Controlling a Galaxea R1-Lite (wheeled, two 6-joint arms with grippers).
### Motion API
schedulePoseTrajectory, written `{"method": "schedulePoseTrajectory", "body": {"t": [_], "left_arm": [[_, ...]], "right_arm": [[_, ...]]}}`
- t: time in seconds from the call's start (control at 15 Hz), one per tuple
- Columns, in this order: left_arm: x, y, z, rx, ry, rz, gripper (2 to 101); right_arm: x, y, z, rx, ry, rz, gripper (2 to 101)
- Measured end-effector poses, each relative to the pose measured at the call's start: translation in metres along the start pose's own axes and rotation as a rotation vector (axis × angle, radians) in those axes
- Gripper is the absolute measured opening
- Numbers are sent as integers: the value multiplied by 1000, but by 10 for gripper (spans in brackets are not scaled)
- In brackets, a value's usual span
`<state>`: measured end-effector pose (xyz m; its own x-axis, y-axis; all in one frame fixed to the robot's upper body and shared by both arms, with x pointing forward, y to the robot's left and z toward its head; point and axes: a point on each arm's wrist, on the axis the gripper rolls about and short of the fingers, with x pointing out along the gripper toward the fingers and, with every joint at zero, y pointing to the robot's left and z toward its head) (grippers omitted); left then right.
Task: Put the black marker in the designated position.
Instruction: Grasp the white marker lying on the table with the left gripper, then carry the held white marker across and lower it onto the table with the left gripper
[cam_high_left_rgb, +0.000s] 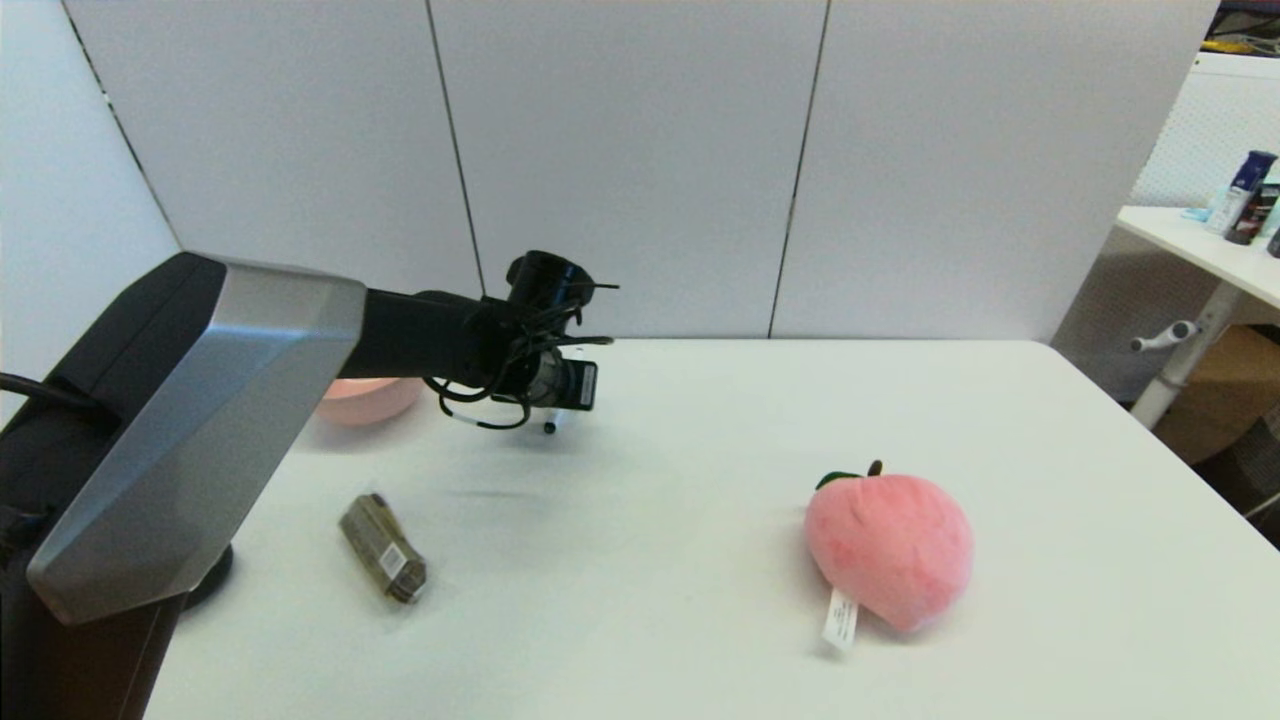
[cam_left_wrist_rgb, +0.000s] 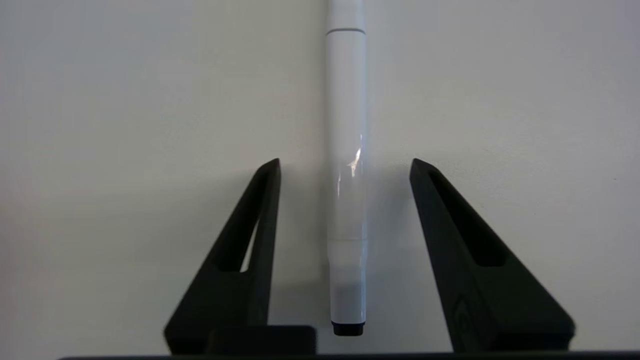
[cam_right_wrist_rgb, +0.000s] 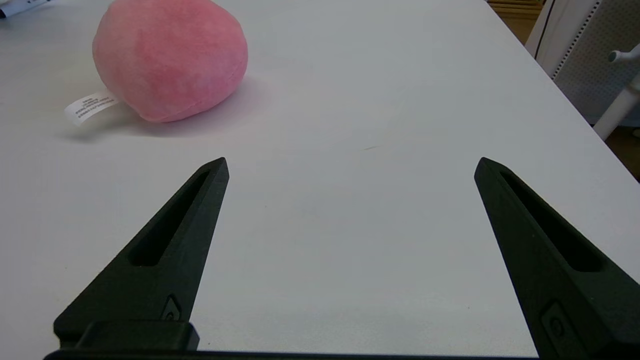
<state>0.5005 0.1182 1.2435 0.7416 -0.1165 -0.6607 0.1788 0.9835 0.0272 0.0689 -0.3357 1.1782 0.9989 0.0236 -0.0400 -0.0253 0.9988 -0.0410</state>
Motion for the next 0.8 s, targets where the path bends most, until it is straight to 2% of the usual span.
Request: {"method": "schedulePoseTrajectory", "body": {"t": [0.07, 0.13, 0.2, 0.27, 0.53, 0.8], "left_arm": [[1, 0, -1, 1, 2, 0, 452], [2, -1, -2, 1, 6, 0, 328], [3, -1, -2, 2, 8, 0, 91], [3, -1, -3, 4, 12, 0, 118], [-10, 1, 6, -4, -11, -26, 119], [-81, 11, 47, -32, -141, -51, 119]], "right_arm": [[0, 0, 0, 0, 0, 0, 974], [0, 0, 0, 0, 0, 0, 974], [0, 0, 0, 0, 0, 0, 974], [0, 0, 0, 0, 0, -1, 974], [0, 0, 0, 0, 0, 0, 974], [0, 0, 0, 0, 0, 0, 974]]}}
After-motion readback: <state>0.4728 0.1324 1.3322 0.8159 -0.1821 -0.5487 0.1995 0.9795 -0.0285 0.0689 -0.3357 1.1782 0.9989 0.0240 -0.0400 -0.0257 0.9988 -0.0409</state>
